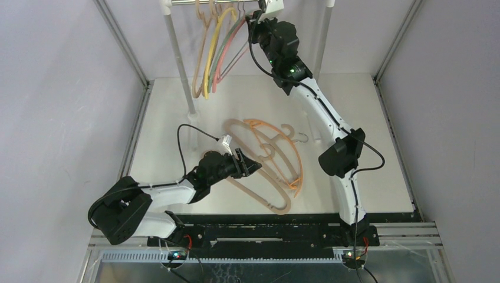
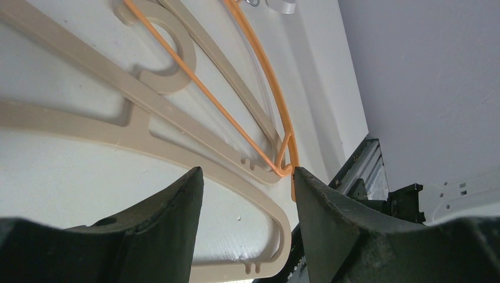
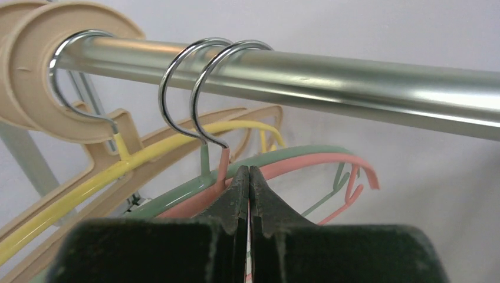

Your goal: Organize the hangers

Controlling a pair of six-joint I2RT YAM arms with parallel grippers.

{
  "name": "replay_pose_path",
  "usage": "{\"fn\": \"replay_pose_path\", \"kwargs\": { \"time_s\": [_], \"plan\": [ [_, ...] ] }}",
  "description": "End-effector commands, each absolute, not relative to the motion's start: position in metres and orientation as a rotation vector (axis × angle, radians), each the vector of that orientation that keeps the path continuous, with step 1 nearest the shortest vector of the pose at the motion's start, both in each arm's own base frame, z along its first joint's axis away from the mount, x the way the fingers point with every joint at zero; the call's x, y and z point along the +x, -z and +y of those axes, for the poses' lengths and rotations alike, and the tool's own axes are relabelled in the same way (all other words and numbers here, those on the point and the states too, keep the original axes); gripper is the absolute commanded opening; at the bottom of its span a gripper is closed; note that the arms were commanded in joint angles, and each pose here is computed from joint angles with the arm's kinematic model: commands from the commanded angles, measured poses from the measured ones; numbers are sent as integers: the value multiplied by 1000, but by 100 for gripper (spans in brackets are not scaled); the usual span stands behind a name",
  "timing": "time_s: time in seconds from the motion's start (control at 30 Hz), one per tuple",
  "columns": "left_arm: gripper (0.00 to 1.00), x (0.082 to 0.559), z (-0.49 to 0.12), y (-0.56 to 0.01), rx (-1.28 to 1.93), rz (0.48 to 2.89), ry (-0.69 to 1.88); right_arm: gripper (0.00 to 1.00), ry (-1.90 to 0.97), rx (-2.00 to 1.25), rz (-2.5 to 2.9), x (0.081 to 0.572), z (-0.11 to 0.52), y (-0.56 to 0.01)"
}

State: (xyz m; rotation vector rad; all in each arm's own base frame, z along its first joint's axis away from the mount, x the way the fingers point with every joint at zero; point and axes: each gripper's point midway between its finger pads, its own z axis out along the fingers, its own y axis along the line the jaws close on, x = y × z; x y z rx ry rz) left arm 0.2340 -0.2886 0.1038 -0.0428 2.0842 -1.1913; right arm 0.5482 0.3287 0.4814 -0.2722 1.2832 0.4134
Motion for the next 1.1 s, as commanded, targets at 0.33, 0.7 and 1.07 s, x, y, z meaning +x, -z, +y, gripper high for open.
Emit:
{"fn": "replay_pose_path", "kwargs": {
  "time_s": [0.33, 0.7, 1.07],
  "plan": [
    [62, 238, -287, -116, -14, 2020, 1202, 20, -405, -261, 1368, 519, 316, -464],
    [63, 240, -282, -101, 13, 2077, 1114, 73, -289, -156, 1364, 460, 248, -471],
    [63, 239, -283, -86, 36, 2130, 1084, 71, -235, -103, 1687, 364, 192, -368]
  ]
}}
